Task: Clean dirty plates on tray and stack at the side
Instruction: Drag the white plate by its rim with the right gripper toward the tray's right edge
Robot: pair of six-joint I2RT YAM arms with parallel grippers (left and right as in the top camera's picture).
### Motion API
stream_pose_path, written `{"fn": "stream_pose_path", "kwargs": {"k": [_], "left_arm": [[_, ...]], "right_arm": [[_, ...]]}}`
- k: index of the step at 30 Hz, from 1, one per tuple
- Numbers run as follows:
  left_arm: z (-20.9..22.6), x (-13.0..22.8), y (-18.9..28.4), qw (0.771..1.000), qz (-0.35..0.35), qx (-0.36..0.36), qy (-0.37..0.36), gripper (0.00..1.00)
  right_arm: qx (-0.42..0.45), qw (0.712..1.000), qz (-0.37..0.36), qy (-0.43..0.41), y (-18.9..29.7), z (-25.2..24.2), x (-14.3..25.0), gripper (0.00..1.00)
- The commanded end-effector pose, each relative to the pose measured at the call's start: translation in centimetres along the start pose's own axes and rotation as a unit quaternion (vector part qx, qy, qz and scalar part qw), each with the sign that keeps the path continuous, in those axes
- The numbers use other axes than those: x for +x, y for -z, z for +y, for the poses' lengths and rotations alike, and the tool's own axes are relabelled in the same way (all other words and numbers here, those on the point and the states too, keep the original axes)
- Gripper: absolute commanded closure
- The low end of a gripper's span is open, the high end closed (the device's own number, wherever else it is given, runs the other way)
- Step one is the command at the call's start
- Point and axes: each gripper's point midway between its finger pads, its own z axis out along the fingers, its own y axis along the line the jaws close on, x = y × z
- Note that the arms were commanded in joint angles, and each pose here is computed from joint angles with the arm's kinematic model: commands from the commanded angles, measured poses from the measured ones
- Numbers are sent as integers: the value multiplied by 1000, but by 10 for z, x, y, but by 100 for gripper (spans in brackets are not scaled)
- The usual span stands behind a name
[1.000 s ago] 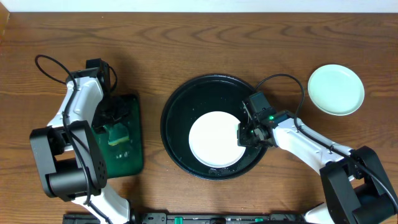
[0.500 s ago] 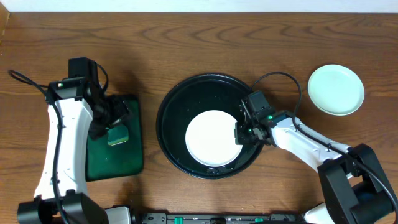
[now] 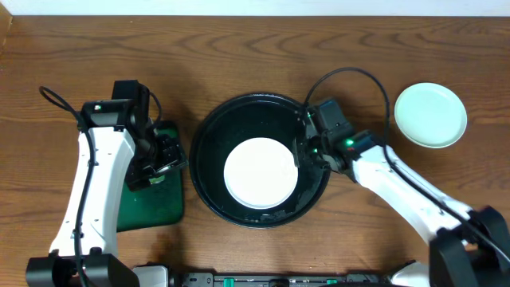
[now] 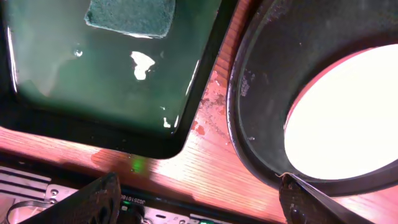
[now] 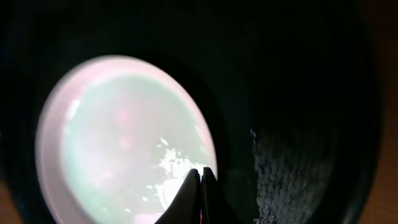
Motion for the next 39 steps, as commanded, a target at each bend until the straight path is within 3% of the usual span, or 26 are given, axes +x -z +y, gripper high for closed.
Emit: {"fn": "stream_pose_path", "kwargs": {"k": [1,3,7,8,10,11,12,13,14,15,17,33,35,39], "left_arm": [[1,2,0,1000,1,-2,3,18],[1,2,0,1000,1,-2,3,18],[1,2,0,1000,1,-2,3,18],[0,1,0,1000,1,-2,3,18],[0,1,0,1000,1,-2,3,18],[0,1,0,1000,1,-2,3,18],[1,2,0,1000,1,-2,3,18],[1,2,0,1000,1,-2,3,17],[1,2,0,1000,1,-2,1,17],[1,2,0,1000,2,-2,0,17],[1,3,0,1000,3,-3,0,17],[1,3,0,1000,4,-3,0,17],[1,3,0,1000,5,-3,0,17],[2,5,0,1000,8,-5,1,17]], "right_arm": [[3,1000,-20,22,16,5,-9,91],[15,1000,-7,-11,16,0,-3,1],[-16,997,26,-67,13,10,11,2],[-36,997,33,-63,14,18,13,14],[-75,995,37,-53,15,31,13,79],[-81,994,35,-58,15,34,11,92],[-82,994,33,-70,15,34,9,90],[-76,993,32,-81,15,32,9,75],[-71,993,33,-91,15,30,9,51],[-61,991,38,-111,14,26,12,17],[-50,987,53,-143,10,20,19,1],[-65,975,146,-152,-63,29,58,2],[-73,976,142,-146,-67,34,57,10],[-87,979,128,-133,-69,44,51,39]]}}
